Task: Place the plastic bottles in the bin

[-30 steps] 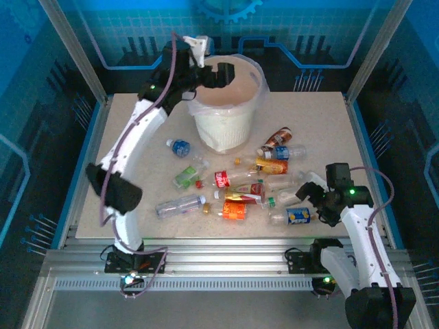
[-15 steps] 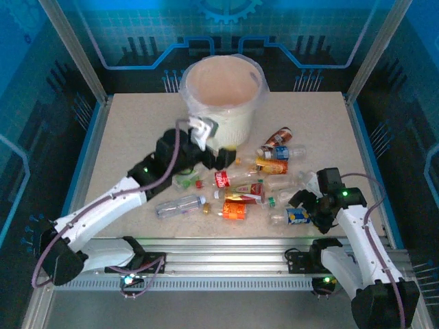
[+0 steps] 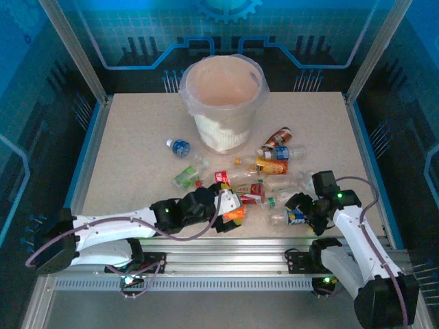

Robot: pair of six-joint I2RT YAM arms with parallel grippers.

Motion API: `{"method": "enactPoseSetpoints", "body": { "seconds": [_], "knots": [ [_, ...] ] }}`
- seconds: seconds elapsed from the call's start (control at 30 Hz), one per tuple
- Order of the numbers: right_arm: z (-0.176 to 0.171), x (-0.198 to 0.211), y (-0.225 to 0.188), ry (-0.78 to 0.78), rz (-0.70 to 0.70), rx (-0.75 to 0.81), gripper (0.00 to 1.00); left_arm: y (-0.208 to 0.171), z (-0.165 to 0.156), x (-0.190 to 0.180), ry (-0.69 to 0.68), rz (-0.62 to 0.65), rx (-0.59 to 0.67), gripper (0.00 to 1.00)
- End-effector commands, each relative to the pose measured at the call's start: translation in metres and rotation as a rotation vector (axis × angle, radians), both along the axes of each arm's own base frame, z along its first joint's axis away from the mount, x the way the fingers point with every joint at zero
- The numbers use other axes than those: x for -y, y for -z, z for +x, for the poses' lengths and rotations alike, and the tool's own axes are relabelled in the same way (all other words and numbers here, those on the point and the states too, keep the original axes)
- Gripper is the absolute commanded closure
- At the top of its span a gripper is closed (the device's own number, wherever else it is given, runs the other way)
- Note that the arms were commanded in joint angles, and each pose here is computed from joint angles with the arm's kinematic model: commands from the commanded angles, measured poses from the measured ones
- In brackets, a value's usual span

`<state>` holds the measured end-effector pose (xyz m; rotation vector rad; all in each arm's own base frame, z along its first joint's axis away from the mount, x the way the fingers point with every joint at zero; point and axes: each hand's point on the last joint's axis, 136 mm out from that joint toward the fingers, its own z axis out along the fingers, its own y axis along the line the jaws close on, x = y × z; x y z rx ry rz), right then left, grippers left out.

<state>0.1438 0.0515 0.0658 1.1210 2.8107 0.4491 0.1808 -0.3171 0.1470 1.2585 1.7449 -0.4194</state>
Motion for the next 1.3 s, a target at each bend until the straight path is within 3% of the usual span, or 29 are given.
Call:
{"method": "enactPoseSetpoints", "body": {
  "seconds": [0.0,0.2,0.67,1.03,1.27],
  "knots": [
    [0.002,-0.007,0.003,0.004,0.027,0.004,0.07,0.012,0.008,-0.005,-0.017,0.057,0.081,0.01],
    [0.007,-0.011,0.009,0.014,0.036,0.007,0.08,0.04,0.021,-0.011,-0.072,0.138,0.116,0.01],
    [0.015,-0.018,0.025,0.009,0.025,-0.008,0.11,0.065,0.03,-0.008,-0.118,0.194,0.151,0.01],
    [0.019,-0.018,0.032,0.016,0.007,0.004,0.08,0.07,0.035,-0.014,-0.161,0.206,0.162,0.01],
    [0.022,-0.018,0.033,0.023,0.002,0.027,0.13,0.063,0.037,-0.014,-0.177,0.192,0.177,0.01]
  ]
}}
